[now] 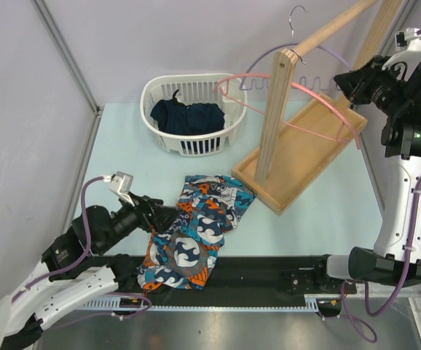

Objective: Remove the shorts from the hanger

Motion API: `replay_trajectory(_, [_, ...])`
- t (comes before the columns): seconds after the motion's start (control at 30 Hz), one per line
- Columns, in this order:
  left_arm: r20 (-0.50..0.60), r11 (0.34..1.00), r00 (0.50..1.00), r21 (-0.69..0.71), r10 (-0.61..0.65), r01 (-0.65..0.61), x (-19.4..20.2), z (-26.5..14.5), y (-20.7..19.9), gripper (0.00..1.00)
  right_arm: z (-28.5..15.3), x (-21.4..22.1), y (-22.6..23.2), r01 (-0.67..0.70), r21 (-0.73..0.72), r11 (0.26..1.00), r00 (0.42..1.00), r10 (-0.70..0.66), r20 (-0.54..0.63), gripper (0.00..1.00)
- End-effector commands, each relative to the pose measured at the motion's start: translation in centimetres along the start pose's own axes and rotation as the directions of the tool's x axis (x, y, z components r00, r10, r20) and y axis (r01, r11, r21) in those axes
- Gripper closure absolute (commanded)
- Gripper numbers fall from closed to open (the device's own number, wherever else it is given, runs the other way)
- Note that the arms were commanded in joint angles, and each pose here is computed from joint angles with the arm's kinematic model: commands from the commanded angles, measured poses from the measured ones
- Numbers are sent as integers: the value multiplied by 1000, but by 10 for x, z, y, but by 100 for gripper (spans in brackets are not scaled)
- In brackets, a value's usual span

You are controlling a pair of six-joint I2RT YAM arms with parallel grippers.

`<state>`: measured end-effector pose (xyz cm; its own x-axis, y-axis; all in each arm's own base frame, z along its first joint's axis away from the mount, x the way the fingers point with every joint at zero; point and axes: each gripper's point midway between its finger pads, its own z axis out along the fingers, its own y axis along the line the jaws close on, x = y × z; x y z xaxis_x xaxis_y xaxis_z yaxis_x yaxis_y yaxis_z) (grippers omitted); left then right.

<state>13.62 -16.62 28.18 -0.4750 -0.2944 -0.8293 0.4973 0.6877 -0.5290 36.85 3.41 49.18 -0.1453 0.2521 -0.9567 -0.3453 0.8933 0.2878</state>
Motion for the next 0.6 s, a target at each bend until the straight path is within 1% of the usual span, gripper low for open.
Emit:
replay_trajectory(0.0, [-13, 999, 999, 27, 37, -37, 1, -1, -4, 5, -24, -38, 18, 64, -8, 998, 991, -63, 122, 100])
replay_trajectory(0.03, [-11, 999, 999, 23, 37, -37, 1, -1, -3, 5, -26, -31, 15, 52, 4, 999, 991, -52, 122, 100])
replay_trajectory(0.07, [-8, 999, 999, 24, 38, -38, 1, -1, -3, 4, -38, -42, 22, 76, 7, 997, 981, -76, 178, 100])
replay_trajectory(0.1, [-5, 999, 999, 25, 35, -35, 1, -1, -3, 4, -44, -45, 20, 62, 27, 998, 977, -66, 202, 100])
replay_trajectory(0.13, [-6, 999, 999, 26, 33, -33, 1, -1, -3, 5, -44, -35, 14, 42, 40, 998, 980, -49, 194, 100])
replay_trajectory(0.23, [-10, 999, 999, 32, 30, -30, 3, 0, -4, 4, -65, -45, 23, 51, 51, 997, 961, -63, 271, 100])
replay_trajectory(0.37, [-11, 999, 999, 34, 30, -30, 3, 0, -4, 4, -75, -47, 29, 63, 55, 996, 952, -77, 297, 100])
replay_trajectory(0.57, [-11, 999, 1000, 37, 27, -27, 3, -1, -5, 4, -80, -48, 31, 59, 63, 996, 950, -76, 303, 100])
